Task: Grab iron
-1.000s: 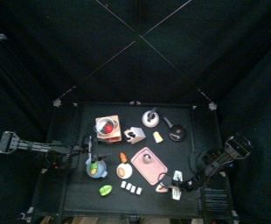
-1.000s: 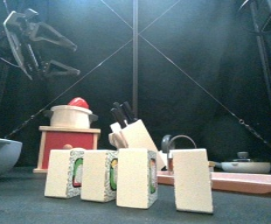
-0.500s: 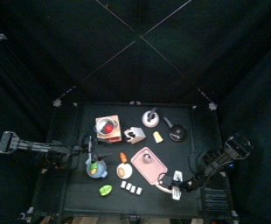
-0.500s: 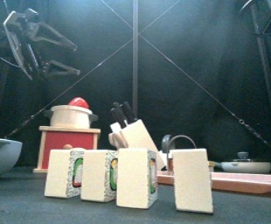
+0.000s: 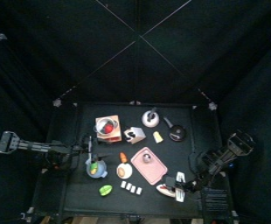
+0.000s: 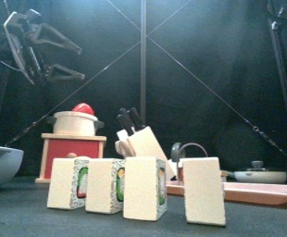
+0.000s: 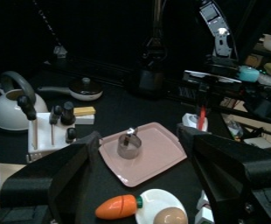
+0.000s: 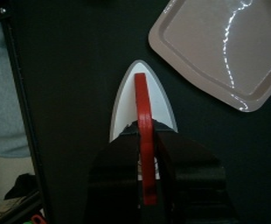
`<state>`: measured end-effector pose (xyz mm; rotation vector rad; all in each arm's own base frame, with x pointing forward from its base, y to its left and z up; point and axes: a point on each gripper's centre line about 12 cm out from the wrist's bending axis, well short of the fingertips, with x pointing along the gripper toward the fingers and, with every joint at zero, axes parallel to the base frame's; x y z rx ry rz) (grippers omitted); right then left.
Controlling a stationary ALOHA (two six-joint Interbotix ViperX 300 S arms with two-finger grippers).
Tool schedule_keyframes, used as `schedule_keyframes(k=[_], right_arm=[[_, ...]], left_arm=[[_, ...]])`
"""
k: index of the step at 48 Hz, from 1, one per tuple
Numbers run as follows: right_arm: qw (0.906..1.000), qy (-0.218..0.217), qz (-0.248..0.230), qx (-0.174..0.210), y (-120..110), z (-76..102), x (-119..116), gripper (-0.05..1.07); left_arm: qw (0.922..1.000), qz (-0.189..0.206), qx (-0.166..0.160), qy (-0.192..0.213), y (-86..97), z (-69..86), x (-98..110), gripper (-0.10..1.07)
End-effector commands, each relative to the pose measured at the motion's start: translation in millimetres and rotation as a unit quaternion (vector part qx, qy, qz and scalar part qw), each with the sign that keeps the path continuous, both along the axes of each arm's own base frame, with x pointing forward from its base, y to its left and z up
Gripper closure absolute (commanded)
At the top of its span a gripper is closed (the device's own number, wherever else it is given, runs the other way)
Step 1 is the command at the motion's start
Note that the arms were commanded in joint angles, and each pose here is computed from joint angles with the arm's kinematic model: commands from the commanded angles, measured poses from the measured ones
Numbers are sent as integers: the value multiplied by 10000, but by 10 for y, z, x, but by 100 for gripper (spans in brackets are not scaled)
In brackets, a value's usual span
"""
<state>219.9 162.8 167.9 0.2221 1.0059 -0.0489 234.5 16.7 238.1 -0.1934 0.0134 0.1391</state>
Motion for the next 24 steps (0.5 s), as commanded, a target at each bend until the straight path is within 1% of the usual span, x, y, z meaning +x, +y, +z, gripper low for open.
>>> schedule_keyframes(k=[1,6,9,17,24], right_arm=[[9997,-207,25,126,19,138,40,64],[9996,-260,2,66,-8,156,72,64],[9995,-319,-89,-4,-67,181,119,64],[9965,-607,-520,-256,-350,332,296,64],[9924,-904,-737,-391,-538,463,430,65]], left_arm=[[10000,5,19,-74,1,45,17,-5],[10000,5,19,-74,1,45,17,-5],[10000,5,19,-74,1,45,17,-5],[10000,17,-9,-75,4,47,21,-5],[10000,29,-20,-66,7,40,18,-5]])
